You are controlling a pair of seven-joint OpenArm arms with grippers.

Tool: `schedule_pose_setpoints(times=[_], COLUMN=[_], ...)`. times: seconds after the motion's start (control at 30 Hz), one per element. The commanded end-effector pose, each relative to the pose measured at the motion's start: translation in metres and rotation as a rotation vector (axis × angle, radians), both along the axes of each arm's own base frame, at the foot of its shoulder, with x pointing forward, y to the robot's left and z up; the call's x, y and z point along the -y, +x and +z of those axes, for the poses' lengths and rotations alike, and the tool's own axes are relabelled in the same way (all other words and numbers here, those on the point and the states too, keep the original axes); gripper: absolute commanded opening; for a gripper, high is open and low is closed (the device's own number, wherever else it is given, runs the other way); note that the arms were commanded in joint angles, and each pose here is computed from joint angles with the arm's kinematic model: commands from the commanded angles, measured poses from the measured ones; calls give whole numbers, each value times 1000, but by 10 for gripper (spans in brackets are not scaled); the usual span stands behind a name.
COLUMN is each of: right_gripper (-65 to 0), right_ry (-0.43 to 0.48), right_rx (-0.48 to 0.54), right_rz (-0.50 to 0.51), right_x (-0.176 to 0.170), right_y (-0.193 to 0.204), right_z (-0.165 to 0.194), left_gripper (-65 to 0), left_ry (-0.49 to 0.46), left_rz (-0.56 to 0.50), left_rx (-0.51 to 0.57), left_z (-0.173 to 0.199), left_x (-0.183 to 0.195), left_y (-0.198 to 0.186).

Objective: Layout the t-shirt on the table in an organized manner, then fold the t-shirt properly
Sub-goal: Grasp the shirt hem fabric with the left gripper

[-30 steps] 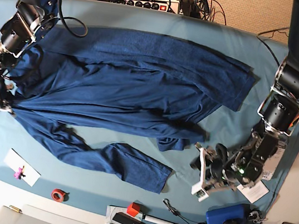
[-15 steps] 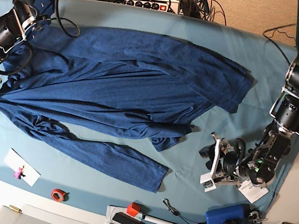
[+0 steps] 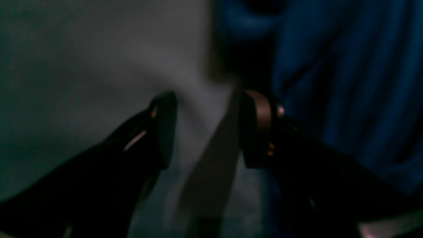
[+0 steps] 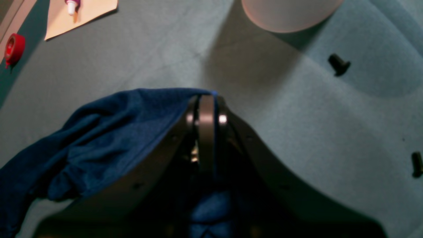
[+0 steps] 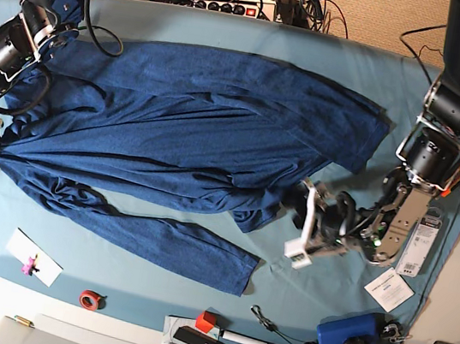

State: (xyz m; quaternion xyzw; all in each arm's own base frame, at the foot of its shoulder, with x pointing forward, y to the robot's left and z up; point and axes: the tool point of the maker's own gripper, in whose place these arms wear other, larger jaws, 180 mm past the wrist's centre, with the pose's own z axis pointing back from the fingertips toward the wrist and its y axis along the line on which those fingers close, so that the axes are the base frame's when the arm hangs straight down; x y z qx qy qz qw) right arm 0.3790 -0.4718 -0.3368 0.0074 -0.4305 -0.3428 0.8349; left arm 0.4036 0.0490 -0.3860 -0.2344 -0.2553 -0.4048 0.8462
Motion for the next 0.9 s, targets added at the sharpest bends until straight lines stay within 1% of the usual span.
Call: schedule_pose_setpoints(times=[0.0, 0.07, 0.23, 0.3, 0.4, 0.5, 0.6, 0.73, 0.87], right_gripper=[-650, -650, -650, -650, -650, -650, -650, -650, -650], right_ry=[-40, -39, -37, -37, -37, -26, -21, -20, -5], right_rx=[63, 57, 39, 32, 23, 41, 45, 50, 65], right_rz=[-12, -12, -13, -16, -16, -17, -13, 17, 28], right_x=[14, 14, 14, 14, 14, 13, 12, 6, 0], right_y=[8, 6, -6, -12, -14, -12, -11, -8, -5], right_z=[28, 25, 11, 5, 2, 5, 4, 3, 2], left_gripper=[-334, -334, -334, -334, -334, -334, -334, -334, -334], left_ry=[-29, -37, -23, -28, -84, -155, -170, -171, -166], left_rz=[-6, -20, -24, -26, -33, -33, -31, -29, -11], left_rx=[46, 30, 35, 0, -71, -101, -103, -110, -69], left_z=[25, 29, 32, 32, 37, 46, 46, 41, 31], left_x=[4, 8, 4, 4, 11, 20, 23, 23, 23], left_y=[15, 11, 12, 8, -2, -5, -6, -10, -8])
